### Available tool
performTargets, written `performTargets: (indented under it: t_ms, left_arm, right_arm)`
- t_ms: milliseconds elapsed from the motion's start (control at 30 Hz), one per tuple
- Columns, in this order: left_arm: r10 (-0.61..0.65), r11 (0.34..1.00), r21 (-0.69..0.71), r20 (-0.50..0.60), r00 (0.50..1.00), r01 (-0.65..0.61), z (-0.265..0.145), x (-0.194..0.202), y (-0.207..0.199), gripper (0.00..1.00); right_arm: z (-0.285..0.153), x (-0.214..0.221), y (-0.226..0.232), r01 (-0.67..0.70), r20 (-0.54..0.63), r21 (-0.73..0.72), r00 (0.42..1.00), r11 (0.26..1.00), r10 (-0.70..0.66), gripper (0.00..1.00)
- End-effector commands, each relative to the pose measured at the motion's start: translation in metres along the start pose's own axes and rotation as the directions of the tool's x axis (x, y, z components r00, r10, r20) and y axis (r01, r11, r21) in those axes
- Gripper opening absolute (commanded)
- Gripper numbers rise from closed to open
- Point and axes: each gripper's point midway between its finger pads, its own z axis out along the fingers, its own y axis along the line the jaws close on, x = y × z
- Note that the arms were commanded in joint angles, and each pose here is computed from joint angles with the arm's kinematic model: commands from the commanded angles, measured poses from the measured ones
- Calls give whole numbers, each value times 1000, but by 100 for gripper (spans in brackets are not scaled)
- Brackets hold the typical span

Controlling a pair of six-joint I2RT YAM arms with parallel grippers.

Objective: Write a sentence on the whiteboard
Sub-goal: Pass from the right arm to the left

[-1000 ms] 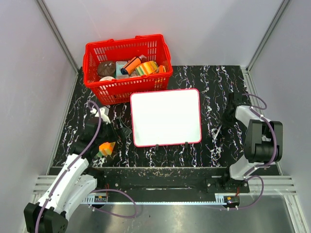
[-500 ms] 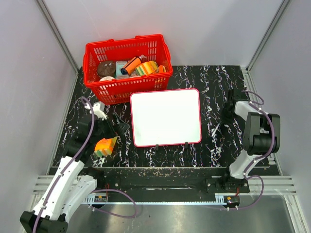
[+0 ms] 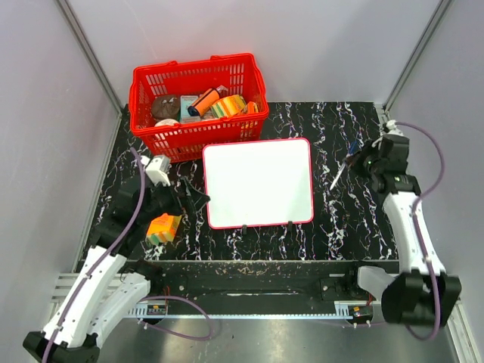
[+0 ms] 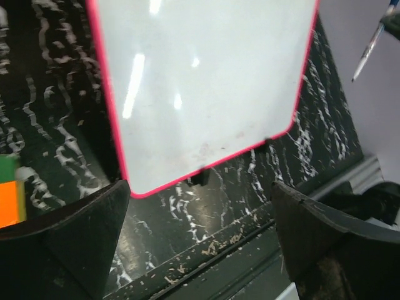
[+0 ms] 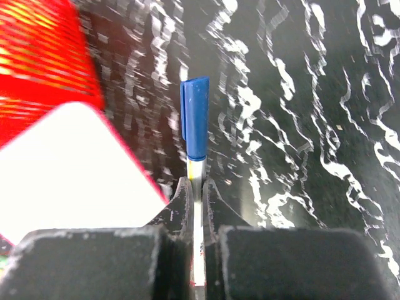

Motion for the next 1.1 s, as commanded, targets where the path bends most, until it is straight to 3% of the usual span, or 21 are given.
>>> performTargets:
  t_ms: [0, 33, 133, 367, 533, 733, 933, 967, 1000, 1067]
  left_arm:
    - [45, 979, 196, 36, 998, -51, 1, -22, -57, 99]
    - [64, 964, 256, 46, 997, -73, 2, -23, -76, 99]
    - [82, 931, 355, 31, 996, -88, 15, -24, -115, 99]
    - [172, 822, 555, -34, 985, -124, 54, -16, -208, 99]
    - [201, 736, 661, -10, 979, -144, 64, -16, -267, 99]
    - [211, 704, 701, -47, 976, -118, 94, -7, -303, 95]
    - [212, 666, 737, -46, 976, -111, 109, 1, -321, 72]
    - [213, 663, 741, -50, 976, -107, 109, 2, -322, 62]
    - [212, 663, 741, -49, 976, -107, 108, 1, -323, 35]
    - [208, 675, 730, -46, 977, -109, 110, 0, -321, 10]
  right_arm:
    - [-51, -19, 61, 45, 117, -283, 993, 958, -12, 0]
    - [-69, -28, 78, 75, 176, -353, 984, 933, -12, 0]
    - [-98, -23, 110, 104, 204, -501, 979, 859, 0, 0]
    - [-140, -5, 162, 99, 171, -729, 984, 677, 40, 0]
    - [-156, -3, 171, 81, 170, -777, 982, 624, 84, 0]
    - [-169, -2, 175, 77, 166, -806, 981, 587, 100, 0]
    - [-171, 1, 174, 59, 151, -812, 982, 580, 110, 0]
    - [-170, 3, 174, 56, 147, -812, 983, 581, 111, 0]
    - [-171, 2, 174, 54, 147, -815, 982, 577, 116, 0]
    - [-171, 3, 174, 45, 137, -816, 984, 577, 117, 0]
